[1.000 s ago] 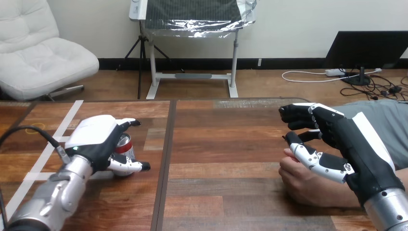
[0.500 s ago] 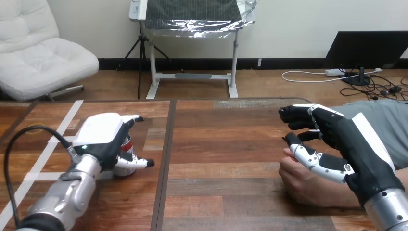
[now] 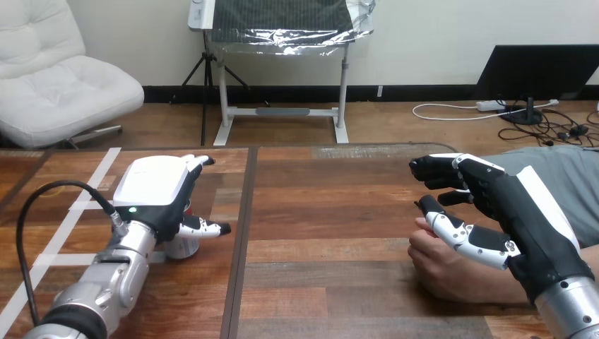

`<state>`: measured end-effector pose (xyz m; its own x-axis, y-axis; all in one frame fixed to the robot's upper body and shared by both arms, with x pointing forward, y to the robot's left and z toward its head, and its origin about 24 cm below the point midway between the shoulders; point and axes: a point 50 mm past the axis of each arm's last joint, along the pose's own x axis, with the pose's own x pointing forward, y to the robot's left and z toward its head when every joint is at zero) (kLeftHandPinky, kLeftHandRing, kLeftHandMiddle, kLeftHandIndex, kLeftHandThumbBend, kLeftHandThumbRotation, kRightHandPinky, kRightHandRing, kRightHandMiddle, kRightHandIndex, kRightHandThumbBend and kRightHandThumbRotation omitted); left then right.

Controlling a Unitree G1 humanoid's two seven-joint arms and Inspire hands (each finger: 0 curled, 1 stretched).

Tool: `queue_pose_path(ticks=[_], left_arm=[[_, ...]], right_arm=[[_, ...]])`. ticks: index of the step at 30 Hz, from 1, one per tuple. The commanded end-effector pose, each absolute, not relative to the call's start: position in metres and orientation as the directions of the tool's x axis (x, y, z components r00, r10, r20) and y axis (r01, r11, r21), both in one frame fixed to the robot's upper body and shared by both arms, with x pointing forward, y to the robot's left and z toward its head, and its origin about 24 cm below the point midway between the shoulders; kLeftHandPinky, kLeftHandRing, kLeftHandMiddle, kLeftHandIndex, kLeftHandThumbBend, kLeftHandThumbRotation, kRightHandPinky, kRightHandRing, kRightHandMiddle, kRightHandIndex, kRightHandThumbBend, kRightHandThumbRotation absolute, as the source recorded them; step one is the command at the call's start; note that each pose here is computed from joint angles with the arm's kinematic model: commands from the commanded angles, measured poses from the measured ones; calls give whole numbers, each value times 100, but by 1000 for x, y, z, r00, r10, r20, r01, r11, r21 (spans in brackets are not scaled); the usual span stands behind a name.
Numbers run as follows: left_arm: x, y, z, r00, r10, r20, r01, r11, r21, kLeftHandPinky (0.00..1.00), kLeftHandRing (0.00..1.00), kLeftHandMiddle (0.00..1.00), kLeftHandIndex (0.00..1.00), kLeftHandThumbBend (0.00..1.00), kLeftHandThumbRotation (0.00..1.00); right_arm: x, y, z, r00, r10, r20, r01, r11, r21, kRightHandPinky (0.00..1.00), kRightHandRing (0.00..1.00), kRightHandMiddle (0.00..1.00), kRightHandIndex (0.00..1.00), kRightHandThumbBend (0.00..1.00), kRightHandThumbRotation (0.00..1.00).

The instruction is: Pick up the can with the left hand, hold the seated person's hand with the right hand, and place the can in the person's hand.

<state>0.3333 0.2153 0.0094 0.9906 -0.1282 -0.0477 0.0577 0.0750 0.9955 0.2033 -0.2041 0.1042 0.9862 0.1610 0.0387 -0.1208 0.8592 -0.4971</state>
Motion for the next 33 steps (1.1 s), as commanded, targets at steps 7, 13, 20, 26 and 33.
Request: queue_pose_path(ticks=[7,13,20,26,33], left_arm=[[352,210,36,987,-154,52,-47,38,998,92,89,90,89,77,48],[351,212,34,988,-148,39,-36,22,999,93,90,91,89,76,49],[352,214,33,991,-135,19,-18,8,1000,94,90,91,89,77,50],[350,216,31,992,-123,14,-14,3,1000,93,90,90,89,78,48],[349,219,29,995,-104,-5,4,-5,1000,91,89,89,88,79,47]], right_arm=[[209,-205,125,977,180,118,-91,843,-530,75,80,77,72,33,0],[209,-205,124,977,181,116,-95,846,-524,75,80,77,72,32,0],[209,-204,125,973,193,124,-102,847,-523,75,79,76,71,32,0],[209,-204,124,975,187,117,-98,841,-532,75,78,75,71,32,0],[208,-204,124,975,190,118,-100,842,-531,74,77,75,71,32,0]])
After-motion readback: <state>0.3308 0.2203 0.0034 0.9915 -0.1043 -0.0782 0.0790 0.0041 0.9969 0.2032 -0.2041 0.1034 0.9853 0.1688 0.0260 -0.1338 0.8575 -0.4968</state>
